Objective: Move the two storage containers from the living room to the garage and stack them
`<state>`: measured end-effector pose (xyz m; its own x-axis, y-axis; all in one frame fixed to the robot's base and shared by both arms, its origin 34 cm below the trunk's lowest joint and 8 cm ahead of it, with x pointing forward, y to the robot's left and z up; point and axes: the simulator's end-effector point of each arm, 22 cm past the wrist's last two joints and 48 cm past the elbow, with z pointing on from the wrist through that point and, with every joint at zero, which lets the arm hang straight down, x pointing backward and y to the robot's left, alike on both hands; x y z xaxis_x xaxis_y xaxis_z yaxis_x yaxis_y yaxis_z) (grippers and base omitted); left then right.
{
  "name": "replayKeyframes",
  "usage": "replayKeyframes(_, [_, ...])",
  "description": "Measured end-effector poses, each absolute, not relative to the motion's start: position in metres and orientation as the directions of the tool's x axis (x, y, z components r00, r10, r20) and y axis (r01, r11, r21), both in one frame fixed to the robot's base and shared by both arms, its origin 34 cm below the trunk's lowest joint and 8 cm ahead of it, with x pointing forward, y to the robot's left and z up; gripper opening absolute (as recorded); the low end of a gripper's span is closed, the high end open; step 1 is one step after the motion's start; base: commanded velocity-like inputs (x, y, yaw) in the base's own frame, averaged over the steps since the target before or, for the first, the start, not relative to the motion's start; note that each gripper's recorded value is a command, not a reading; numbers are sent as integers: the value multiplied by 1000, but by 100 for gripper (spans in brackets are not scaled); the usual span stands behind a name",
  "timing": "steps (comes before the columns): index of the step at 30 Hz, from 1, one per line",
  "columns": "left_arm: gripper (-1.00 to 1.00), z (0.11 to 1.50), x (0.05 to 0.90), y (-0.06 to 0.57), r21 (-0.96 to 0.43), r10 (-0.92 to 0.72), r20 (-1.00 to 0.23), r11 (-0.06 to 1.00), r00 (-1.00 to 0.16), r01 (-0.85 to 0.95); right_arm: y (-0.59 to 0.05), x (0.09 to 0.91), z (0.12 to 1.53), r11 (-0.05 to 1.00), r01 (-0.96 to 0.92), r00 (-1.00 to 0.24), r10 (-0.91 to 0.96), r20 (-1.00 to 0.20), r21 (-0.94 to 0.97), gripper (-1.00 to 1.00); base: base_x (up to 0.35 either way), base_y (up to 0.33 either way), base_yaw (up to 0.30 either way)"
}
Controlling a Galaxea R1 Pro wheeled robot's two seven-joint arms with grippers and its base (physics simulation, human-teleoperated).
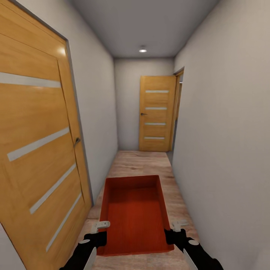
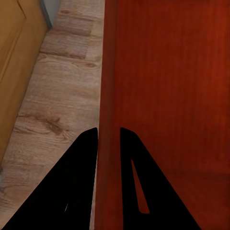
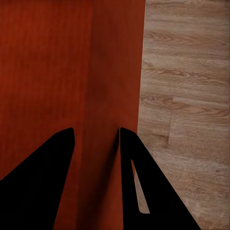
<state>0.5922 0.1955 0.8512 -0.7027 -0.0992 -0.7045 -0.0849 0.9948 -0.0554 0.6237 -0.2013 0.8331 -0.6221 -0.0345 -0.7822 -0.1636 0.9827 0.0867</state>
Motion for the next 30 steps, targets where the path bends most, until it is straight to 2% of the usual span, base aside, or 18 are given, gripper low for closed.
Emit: replayKeyframes(30, [-100,849,591,195,-54,-97,-701,995,-706,-83,-202,622,831,983,-162,-626,-34,-779,88,-100,328,0,0])
